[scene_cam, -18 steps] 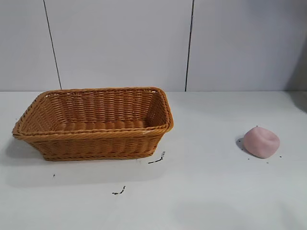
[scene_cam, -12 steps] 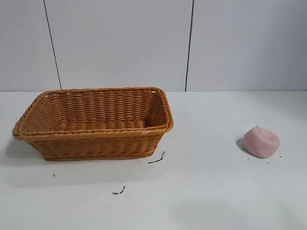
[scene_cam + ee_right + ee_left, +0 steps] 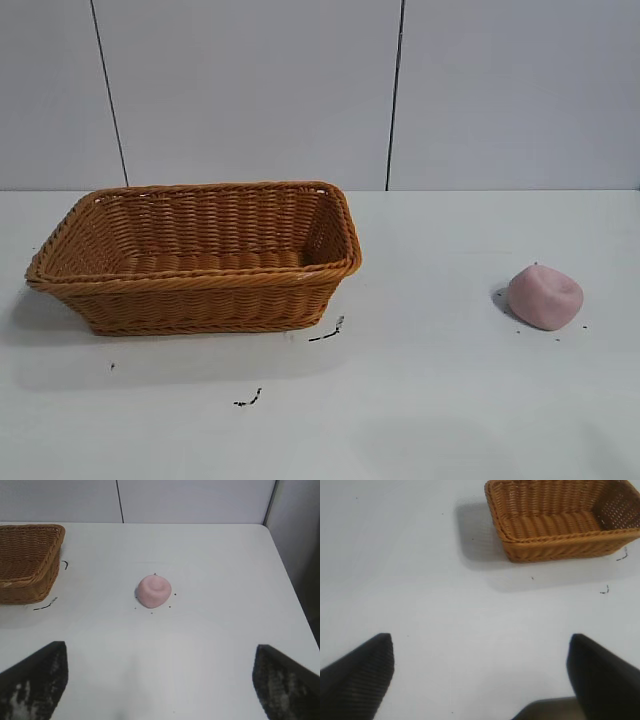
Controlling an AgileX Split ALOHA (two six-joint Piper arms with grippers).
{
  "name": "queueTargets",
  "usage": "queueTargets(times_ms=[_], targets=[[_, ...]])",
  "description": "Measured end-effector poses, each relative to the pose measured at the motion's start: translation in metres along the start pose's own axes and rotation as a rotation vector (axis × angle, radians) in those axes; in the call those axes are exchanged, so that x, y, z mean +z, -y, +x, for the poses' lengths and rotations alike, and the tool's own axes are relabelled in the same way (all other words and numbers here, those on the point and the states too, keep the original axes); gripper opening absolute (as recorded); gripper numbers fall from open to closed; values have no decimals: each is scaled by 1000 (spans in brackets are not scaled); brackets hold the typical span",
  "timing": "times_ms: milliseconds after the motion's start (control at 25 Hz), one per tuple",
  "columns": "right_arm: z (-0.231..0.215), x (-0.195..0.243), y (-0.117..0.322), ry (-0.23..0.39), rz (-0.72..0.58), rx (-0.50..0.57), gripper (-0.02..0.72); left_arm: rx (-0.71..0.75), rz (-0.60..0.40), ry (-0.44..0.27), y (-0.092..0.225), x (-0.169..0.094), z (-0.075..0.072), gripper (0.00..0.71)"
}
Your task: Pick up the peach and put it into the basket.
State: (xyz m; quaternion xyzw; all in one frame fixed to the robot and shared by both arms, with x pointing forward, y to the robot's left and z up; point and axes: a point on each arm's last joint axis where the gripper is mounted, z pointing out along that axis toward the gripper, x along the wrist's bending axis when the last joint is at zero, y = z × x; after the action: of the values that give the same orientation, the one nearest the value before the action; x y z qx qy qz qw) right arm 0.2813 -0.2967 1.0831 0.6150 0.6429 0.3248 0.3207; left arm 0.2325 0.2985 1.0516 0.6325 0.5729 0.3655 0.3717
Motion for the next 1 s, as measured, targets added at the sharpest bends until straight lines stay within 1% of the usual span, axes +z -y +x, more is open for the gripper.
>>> queueTargets(times_ms=[200, 240, 280, 320, 400, 560, 680, 800, 1000], targets=[[-2, 51, -55, -6, 225, 4, 689, 0, 0, 0, 0, 0, 0, 692], [-2, 51, -55, -6, 225, 4, 689, 0, 0, 0, 0, 0, 0, 692], [-3, 66, -64, -7, 276, 5, 689, 0, 0, 0, 0, 0, 0, 692], [-4, 92, -81, -9, 354, 7, 689, 0, 0, 0, 0, 0, 0, 692], [-5, 127, -94, -12, 449, 9, 689, 0, 0, 0, 0, 0, 0, 692], [-6, 190, -113, -16, 590, 11, 689, 0, 0, 0, 0, 0, 0, 692], [-7, 234, -121, -19, 666, 12, 689, 0, 0, 0, 0, 0, 0, 692], [-6, 273, -126, -22, 707, 5, 689, 0, 0, 0, 0, 0, 0, 692], [7, 320, -126, -44, 722, -40, 689, 0, 0, 0, 0, 0, 0, 692]])
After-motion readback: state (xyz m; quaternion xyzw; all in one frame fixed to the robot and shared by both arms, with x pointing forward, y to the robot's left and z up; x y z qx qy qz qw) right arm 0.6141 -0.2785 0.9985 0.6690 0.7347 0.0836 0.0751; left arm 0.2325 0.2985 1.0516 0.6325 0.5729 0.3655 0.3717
